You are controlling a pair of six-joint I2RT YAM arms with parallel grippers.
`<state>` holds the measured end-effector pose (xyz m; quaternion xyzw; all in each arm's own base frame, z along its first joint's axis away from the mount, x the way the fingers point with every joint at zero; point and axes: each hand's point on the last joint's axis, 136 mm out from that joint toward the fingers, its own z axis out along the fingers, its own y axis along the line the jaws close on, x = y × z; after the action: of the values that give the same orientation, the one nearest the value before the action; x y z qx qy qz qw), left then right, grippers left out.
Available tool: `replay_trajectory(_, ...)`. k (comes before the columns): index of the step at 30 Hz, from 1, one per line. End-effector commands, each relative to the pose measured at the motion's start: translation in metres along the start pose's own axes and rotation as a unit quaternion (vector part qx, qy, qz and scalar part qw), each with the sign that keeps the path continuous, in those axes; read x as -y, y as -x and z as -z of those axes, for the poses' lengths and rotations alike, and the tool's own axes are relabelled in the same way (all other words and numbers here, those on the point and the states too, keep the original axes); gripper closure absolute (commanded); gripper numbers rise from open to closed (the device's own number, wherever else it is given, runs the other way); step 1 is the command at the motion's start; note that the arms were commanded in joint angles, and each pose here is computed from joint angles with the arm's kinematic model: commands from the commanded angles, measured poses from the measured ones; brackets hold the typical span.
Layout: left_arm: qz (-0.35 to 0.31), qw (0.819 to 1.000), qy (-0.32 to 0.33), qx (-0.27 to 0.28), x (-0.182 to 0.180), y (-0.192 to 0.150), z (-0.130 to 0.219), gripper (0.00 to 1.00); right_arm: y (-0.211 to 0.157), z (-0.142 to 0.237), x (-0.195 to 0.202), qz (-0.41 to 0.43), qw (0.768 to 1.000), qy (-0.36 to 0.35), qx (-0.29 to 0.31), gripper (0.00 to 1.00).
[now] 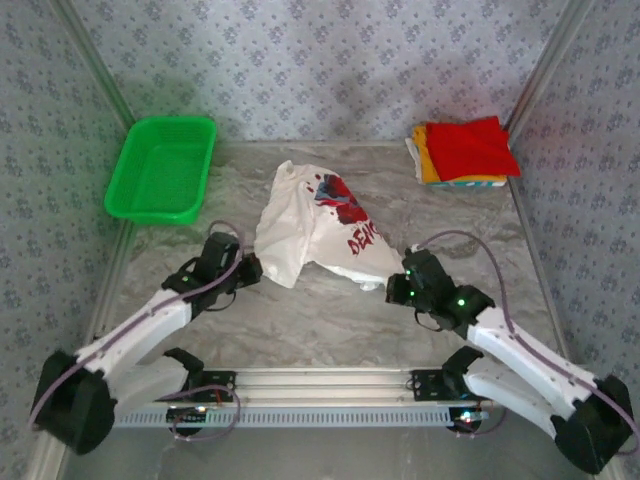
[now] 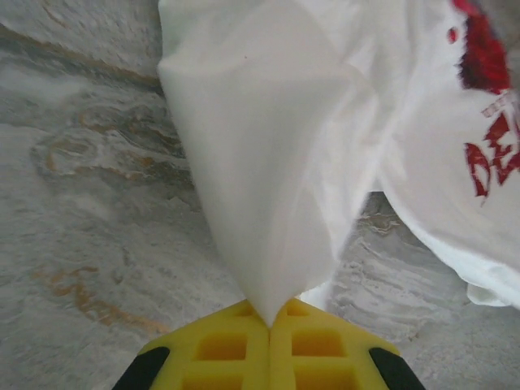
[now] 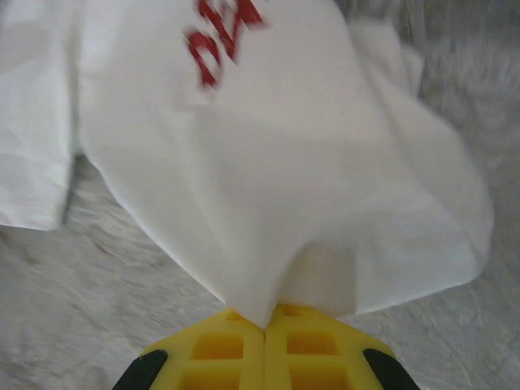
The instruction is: Fold and stack the t-shirts
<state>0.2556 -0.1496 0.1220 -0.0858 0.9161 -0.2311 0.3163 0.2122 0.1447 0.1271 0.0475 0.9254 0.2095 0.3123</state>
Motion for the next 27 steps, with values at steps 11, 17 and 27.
replay_trajectory(11,-0.047,0.989,-0.078,0.117,0.013,0.013,0.146,1.00,0.027,0.084,-0.031,0.095,0.992,0.051,0.072,1.00)
replay_trajectory(17,-0.104,0.971,-0.098,0.192,0.040,0.056,0.237,1.00,0.071,0.146,-0.033,0.128,0.980,0.014,0.149,1.00)
replay_trajectory(27,-0.234,0.937,0.058,0.254,0.085,0.176,0.222,1.00,0.164,0.137,-0.016,0.148,0.962,-0.104,0.204,1.00)
